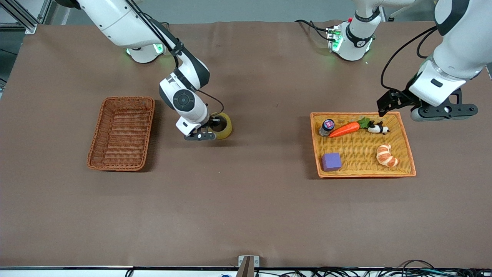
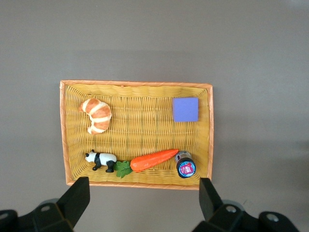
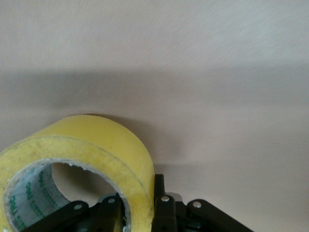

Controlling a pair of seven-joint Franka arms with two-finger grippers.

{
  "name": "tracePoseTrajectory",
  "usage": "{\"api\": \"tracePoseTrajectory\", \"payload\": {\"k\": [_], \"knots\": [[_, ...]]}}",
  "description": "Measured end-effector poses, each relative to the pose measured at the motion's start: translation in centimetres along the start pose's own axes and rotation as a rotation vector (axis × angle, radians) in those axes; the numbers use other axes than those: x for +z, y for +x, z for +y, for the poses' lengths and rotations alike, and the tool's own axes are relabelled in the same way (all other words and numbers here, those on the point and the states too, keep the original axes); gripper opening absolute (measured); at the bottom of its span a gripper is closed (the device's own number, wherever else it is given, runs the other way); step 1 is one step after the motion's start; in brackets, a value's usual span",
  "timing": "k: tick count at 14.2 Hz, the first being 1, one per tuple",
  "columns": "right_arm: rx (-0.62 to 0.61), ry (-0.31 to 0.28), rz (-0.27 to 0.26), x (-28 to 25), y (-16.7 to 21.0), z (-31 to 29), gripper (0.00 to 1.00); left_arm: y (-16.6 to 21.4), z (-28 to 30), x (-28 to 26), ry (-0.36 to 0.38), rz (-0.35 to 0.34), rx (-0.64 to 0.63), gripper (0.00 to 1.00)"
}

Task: Move tape to another basket
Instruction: 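Lower the tape into the brown basket and open the right gripper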

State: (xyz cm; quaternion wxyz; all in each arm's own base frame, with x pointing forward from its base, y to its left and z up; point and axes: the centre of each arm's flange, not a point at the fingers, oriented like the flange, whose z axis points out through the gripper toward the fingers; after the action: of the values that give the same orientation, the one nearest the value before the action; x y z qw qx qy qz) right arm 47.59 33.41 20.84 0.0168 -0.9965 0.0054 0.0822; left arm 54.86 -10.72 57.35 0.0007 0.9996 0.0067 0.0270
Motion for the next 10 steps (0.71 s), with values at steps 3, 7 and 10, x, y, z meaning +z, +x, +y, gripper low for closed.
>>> {"api": "tracePoseTrajectory", "payload": {"k": [3,7,10], "knots": [[0.034,-0.061,0.032,-8.1,2.5,4.8,0.22,0.7,-0.6,0.7,0.001,-0.008,0.023,1.00],[-0.070,-0.147,0.021,-14.6,4.9,17.1,0.22,1.1,-0.3,1.3,0.002,-0.017,0.026,1.00],[-0.135,-0.157,-0.031,-13.8,5.4,27.6,0.22,1.1,0.2,1.4,0.001,-0.018,0.035,1.00]]}}
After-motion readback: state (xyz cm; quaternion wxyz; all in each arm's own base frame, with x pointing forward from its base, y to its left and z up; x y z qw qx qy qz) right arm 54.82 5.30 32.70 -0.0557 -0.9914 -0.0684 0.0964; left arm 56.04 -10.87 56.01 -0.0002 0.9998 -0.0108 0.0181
